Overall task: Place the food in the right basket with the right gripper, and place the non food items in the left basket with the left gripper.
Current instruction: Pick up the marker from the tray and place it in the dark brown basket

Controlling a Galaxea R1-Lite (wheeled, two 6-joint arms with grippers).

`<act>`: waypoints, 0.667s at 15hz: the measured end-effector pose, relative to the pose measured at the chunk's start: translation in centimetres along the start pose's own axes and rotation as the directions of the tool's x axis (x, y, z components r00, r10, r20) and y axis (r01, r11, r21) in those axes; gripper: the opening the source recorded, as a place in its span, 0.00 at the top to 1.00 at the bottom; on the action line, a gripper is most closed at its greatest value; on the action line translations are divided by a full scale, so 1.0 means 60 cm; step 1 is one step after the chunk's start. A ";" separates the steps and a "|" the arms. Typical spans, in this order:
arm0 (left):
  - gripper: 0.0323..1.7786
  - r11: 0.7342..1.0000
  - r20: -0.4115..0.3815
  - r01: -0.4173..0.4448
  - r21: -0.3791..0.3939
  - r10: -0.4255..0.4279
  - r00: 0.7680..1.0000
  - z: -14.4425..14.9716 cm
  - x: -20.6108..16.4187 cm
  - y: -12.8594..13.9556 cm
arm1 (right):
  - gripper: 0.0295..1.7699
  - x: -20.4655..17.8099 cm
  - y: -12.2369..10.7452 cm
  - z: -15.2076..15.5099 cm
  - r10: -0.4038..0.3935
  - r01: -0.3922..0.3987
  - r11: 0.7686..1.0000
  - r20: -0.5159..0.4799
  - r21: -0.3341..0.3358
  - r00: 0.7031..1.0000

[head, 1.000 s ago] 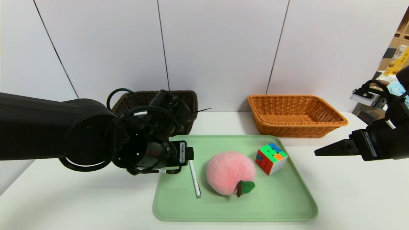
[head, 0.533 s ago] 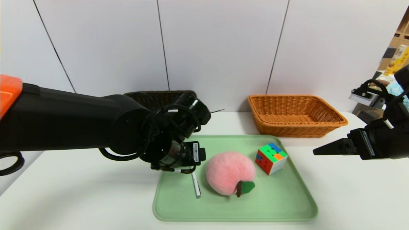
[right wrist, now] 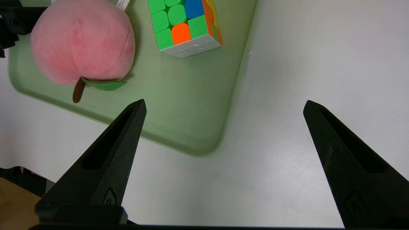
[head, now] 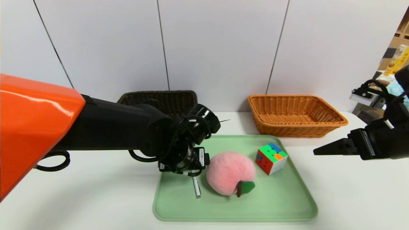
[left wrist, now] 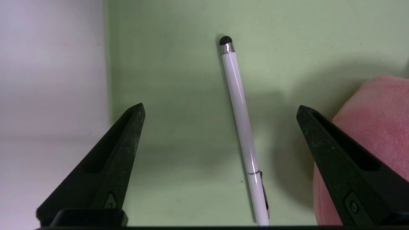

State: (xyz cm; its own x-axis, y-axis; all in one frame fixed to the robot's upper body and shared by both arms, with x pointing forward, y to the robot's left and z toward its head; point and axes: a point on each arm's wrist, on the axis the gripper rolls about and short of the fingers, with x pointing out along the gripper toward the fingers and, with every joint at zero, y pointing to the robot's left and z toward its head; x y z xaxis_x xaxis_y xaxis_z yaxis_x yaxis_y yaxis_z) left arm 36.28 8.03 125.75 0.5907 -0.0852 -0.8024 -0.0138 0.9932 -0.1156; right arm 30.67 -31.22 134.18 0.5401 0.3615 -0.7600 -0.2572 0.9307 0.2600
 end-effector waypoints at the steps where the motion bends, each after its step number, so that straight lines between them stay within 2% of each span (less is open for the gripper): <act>1: 0.05 1.000 0.005 -0.014 0.004 0.014 1.000 -0.001 0.005 -0.002 | 0.04 0.000 -0.001 0.000 -0.001 0.001 1.000 0.001 0.001 1.000; 3: 0.05 0.999 0.012 -0.050 0.008 0.050 0.999 -0.001 0.012 -0.003 | 0.04 0.000 -0.002 0.000 -0.004 0.004 1.000 0.002 0.004 1.000; 10: 0.05 0.998 0.007 -0.058 0.010 0.058 0.998 -0.001 0.020 -0.006 | 0.04 -0.002 -0.002 0.000 -0.004 0.004 1.000 0.005 0.004 1.000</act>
State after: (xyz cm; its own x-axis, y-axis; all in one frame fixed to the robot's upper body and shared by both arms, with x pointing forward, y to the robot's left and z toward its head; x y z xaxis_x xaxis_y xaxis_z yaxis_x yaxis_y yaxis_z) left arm 36.92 7.55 124.80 0.5942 -0.0266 -0.8038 -0.0404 0.9972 -0.0629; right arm 30.65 -31.36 134.25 0.5452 0.3581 -0.7579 -0.2520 0.9323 0.2592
